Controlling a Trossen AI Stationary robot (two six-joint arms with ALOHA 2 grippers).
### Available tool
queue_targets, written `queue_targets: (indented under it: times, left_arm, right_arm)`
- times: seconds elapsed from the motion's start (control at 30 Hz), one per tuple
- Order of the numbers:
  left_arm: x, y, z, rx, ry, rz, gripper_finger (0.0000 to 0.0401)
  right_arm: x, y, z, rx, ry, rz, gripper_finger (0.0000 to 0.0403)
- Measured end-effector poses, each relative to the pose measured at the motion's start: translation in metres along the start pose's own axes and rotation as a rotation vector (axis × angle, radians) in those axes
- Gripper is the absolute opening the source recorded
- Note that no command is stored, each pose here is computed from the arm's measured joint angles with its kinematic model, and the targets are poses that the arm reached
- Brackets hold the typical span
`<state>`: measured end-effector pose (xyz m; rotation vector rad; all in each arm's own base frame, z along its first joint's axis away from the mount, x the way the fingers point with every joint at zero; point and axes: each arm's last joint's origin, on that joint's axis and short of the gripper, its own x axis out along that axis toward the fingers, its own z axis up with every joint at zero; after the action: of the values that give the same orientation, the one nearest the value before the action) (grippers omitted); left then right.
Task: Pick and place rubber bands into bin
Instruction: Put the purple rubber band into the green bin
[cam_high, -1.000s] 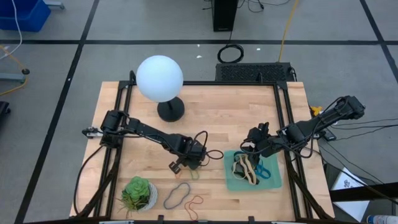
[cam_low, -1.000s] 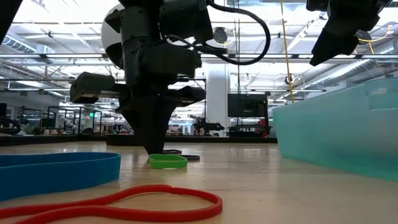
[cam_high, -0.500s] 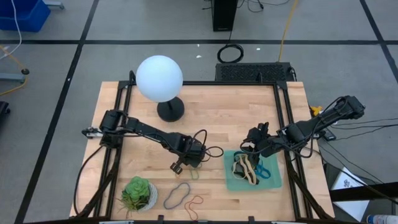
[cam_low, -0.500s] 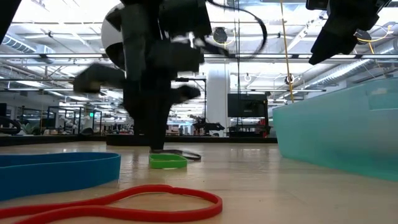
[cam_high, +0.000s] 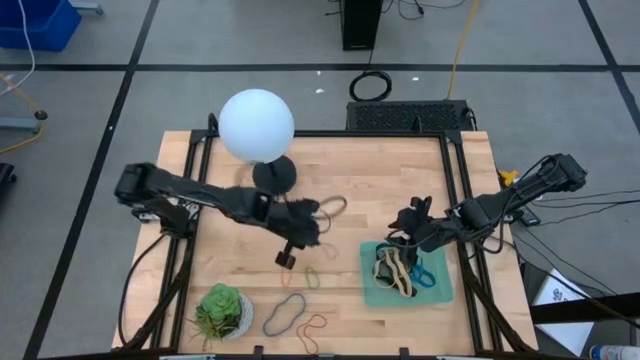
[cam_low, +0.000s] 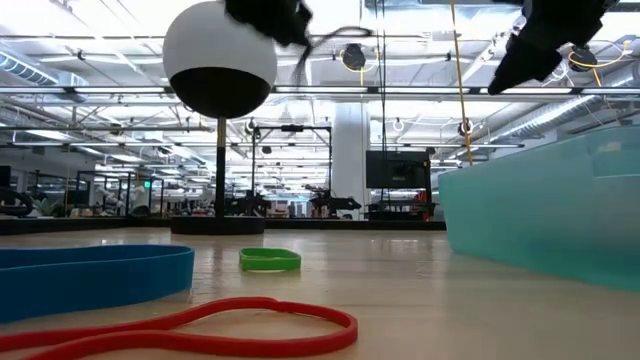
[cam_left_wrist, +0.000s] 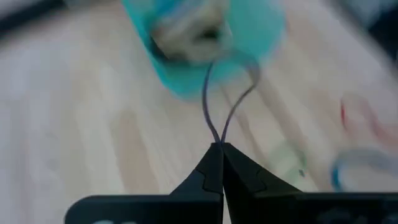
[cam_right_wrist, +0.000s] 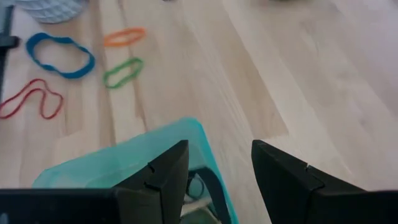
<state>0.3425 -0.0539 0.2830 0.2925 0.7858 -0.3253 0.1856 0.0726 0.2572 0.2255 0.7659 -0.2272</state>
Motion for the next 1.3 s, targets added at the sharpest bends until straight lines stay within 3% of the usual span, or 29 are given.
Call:
queue_targets:
  times: [0.13, 0.3, 0.57, 0.8, 1.0, 1.3]
  left_arm:
    - [-0.03, 0.01, 0.018, -0.054, -0.21, 0.07, 0.0001]
    - [-0.047, 0.02, 0.031, -0.106, -0.38, 0.117, 0.0001]
    - [-0.045, 0.026, 0.035, -0.148, -0.437, 0.132, 0.0002]
    - [-0.049, 0.027, 0.042, -0.139, -0.527, 0.146, 0.0003]
    - [-0.049, 0.027, 0.043, -0.134, -0.533, 0.13, 0.0002]
    - [-0.049, 0.027, 0.043, -0.123, -0.54, 0.133, 0.0006]
  right_arm:
    - [0.0, 0.004, 0.006, -0.113, -0.064, 0.038, 0.0169]
    - [-0.002, 0.011, 0.015, -0.236, -0.164, 0.083, 0.0169]
    - [-0.005, 0.015, 0.031, -0.321, -0.32, 0.109, 0.0169]
    - [0.009, 0.013, 0.034, -0.384, -0.581, 0.108, 0.0169]
    - [0.02, 0.002, 0.03, -0.362, -0.805, 0.08, 0.0169]
    - [0.042, -0.002, 0.037, -0.386, -0.883, 0.163, 0.0169]
